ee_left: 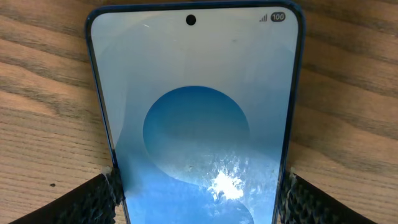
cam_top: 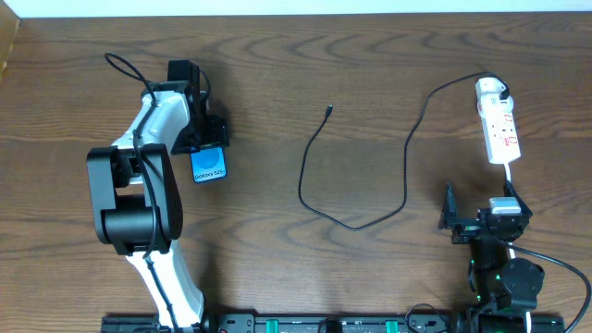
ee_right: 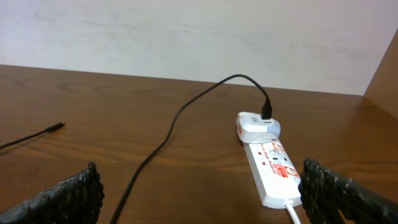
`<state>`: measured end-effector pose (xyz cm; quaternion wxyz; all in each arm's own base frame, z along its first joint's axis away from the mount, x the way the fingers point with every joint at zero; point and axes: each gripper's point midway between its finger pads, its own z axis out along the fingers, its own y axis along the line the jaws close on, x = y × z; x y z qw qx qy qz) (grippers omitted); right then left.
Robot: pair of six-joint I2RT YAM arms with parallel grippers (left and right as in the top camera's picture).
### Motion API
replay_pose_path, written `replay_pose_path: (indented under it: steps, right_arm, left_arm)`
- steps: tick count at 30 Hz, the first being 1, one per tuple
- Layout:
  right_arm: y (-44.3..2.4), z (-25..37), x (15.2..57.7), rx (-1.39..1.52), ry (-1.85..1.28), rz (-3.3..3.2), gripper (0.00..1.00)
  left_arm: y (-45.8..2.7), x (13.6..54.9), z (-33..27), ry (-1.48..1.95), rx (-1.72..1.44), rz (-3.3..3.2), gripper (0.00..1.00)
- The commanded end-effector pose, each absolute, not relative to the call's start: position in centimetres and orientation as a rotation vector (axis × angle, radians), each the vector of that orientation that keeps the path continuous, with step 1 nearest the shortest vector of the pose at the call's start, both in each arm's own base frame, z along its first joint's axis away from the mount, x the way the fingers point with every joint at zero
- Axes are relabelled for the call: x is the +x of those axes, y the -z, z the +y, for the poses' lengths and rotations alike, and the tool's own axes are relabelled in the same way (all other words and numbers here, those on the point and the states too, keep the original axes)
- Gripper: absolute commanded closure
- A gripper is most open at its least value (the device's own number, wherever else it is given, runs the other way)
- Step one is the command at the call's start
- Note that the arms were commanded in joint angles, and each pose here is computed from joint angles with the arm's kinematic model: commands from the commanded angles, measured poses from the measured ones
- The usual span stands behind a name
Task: Plug charger to phone and switch on socket
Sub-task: 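Lower the left gripper and grasp the phone's bottom edge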
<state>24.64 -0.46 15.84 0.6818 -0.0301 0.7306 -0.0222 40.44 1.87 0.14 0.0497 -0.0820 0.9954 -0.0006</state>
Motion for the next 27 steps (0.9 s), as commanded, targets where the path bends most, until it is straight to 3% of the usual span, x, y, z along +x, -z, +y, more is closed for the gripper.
replay_pose_path:
  steps: [1,27]
  right_arm:
    - [-15.8,-0.4,24.6,-0.059,0.04,1.639,0.01]
    - [-15.8,-0.4,24.6,-0.059,0.04,1.639,0.01]
  left_arm:
    - [1.5,39.0,2.0,0.008,-0.255,3.087,0.19]
    - [3.1,37.8,0.8,0.109,-0.234,3.106,0.1]
